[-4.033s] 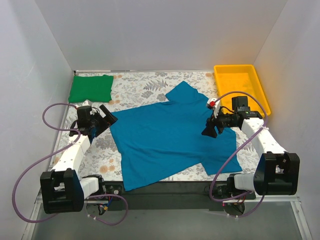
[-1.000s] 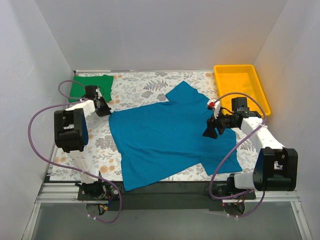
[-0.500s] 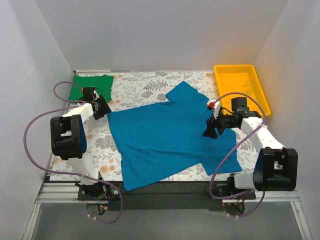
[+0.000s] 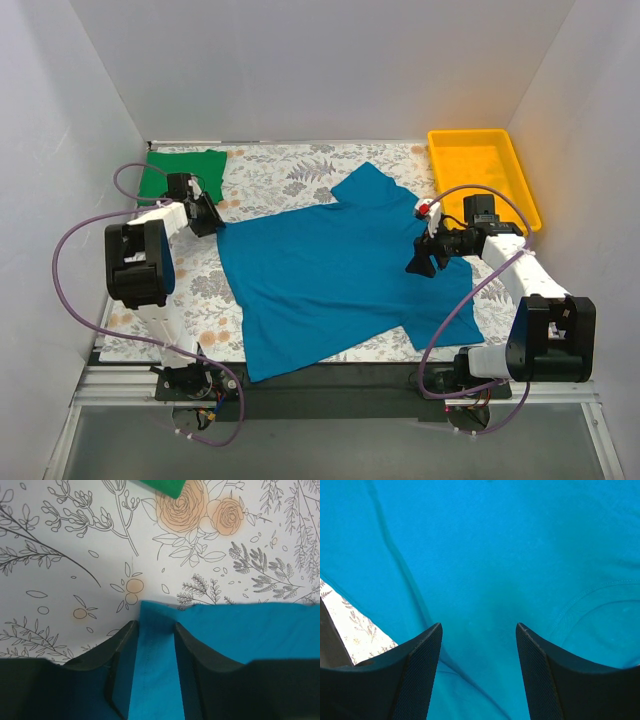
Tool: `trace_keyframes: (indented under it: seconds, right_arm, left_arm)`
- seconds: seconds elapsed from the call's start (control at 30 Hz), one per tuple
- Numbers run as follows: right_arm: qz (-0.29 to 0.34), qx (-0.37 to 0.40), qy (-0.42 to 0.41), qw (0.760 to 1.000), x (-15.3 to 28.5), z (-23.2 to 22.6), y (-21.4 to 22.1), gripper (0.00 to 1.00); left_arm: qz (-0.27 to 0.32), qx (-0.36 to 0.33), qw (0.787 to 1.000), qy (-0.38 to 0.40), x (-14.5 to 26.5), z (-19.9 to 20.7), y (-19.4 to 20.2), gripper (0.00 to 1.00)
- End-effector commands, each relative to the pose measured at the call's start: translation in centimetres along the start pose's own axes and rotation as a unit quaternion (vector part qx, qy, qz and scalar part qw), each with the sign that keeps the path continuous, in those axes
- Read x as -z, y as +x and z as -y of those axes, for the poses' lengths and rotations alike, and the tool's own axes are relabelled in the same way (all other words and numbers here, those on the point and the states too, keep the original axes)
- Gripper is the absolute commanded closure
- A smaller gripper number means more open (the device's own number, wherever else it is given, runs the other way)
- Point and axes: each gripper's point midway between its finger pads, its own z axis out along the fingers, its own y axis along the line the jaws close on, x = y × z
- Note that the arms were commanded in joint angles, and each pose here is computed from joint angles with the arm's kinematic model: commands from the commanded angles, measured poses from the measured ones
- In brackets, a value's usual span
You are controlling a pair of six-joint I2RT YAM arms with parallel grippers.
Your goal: Fold and stack the t-shirts
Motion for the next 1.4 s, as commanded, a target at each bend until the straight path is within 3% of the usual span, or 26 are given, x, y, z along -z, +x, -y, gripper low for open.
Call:
trace_keyframes:
  seconds: [0.0, 0.2, 0.47, 0.53, 0.67, 0.9, 1.13, 1.3, 1.37]
  right_arm:
    - [0.006, 0.000, 0.000, 1.000, 0.0, 0.2, 0.0, 0.32]
    - [0.006, -0.001, 0.002, 1.000, 0.1, 0.3, 0.0, 0.32]
    - [0.009, -0.002, 0.004, 1.000, 0.2, 0.3, -0.1, 0.32]
    - [0.009, -0.001, 0.005, 1.000, 0.2, 0.4, -0.1, 0.32]
    - [0.009, -0.001, 0.003, 1.000, 0.2, 0.3, 0.0, 0.32]
    - [0.009, -0.003, 0.002, 1.000, 0.1, 0.3, 0.0, 0.32]
    - [0.011, -0.009, -0.010, 1.000, -0.2, 0.2, 0.1, 0.32]
    - [0.031, -0.001, -0.030, 0.999, -0.8, 1.5, -2.8, 0.33]
    - [0.011, -0.006, -0.033, 0.999, -2.2, 2.8, -3.5, 0.34]
  left_arm:
    - [-0.031, -0.006, 0.999, 0.008, -0.4, -0.1, 1.3, 0.67]
    - [-0.046, -0.003, 0.999, 0.005, -1.2, -0.5, 2.0, 0.82]
    - [-0.056, 0.000, 0.998, -0.001, -1.8, -0.8, 2.4, 0.92]
    - [-0.054, -0.001, 0.999, -0.004, -1.8, -0.9, 2.4, 1.00]
    - [-0.038, 0.000, 0.999, 0.002, -1.1, -0.4, 1.5, 1.00]
    - [0.049, -0.013, 0.998, 0.035, 3.7, 2.1, -2.3, 1.00]
    - [0.041, -0.002, 0.998, 0.048, 4.1, 2.0, -0.5, 1.00]
    - [0.029, 0.002, 0.998, 0.055, 3.7, 1.8, 0.7, 1.00]
    - [0.030, 0.001, 0.998, 0.057, 3.7, 1.9, 0.7, 1.00]
